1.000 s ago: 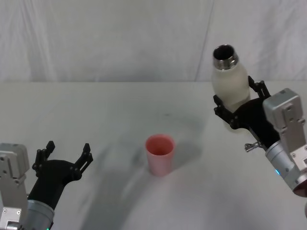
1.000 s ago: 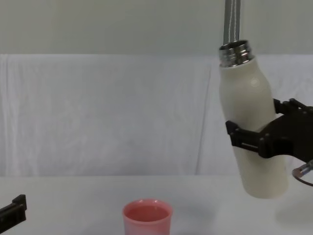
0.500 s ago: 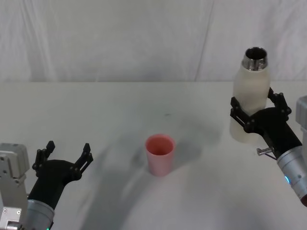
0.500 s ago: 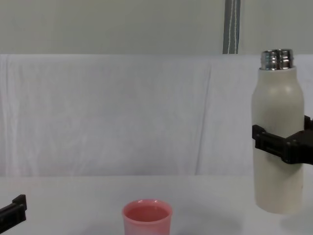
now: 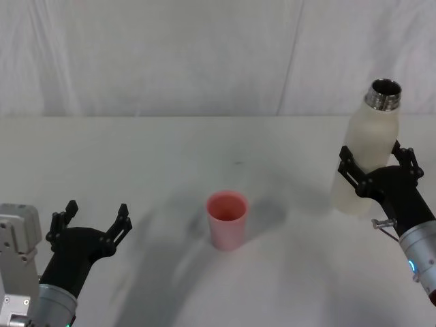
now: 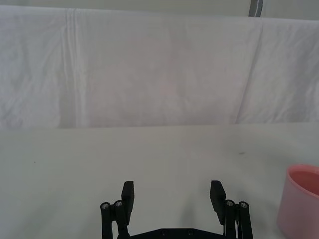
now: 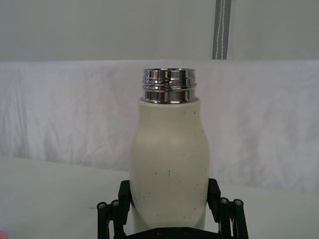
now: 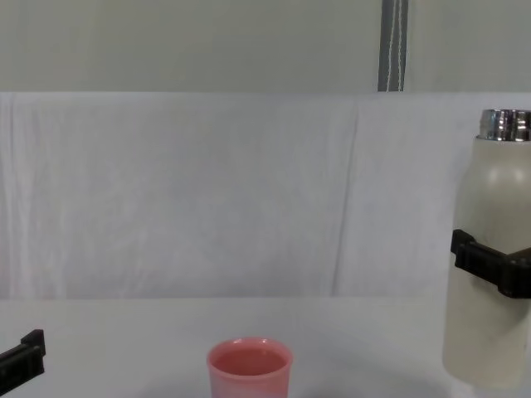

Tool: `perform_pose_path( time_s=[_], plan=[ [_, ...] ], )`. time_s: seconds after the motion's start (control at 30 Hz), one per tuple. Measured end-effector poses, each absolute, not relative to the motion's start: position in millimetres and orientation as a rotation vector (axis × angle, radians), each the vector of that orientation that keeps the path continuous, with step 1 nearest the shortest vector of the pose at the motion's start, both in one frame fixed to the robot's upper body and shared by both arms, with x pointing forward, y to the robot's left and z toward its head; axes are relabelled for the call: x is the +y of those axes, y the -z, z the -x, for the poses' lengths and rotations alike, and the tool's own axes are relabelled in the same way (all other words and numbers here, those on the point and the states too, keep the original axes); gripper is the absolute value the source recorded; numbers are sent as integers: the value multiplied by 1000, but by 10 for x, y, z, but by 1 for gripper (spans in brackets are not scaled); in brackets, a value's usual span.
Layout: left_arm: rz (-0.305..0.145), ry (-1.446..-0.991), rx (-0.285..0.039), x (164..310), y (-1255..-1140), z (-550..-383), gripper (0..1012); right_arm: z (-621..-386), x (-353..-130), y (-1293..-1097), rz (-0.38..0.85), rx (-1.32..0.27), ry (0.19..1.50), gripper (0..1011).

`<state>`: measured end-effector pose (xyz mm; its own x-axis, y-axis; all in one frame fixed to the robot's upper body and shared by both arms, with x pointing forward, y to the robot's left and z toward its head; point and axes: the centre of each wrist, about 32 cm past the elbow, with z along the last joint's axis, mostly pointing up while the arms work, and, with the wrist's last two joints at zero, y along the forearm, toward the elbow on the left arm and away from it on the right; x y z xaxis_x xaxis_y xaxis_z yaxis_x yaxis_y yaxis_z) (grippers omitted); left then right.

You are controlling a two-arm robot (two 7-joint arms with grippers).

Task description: Grasp the thermos with one hand and pour water into the cup lid.

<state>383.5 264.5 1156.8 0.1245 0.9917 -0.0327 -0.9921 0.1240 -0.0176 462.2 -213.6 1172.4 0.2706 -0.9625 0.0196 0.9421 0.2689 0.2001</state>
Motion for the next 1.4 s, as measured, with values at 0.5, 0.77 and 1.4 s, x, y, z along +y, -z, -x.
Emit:
perform_pose_path(
  time_s=[0.5,0.77,1.4],
  plan=[
    [38,-1446,14,2645,-11568,-3835,1001,-4582,-2167,-11597,-165,-114,1304,947],
    [38,-1446,14,2645,-11568,-3835,1001,-4567,-2174,-11528,-158,-100,1304,947],
    [38,-1446,14,2645,-11568,-3835,1001,-4564,-2166,-11422,-152,-91,1296,947]
  ],
)
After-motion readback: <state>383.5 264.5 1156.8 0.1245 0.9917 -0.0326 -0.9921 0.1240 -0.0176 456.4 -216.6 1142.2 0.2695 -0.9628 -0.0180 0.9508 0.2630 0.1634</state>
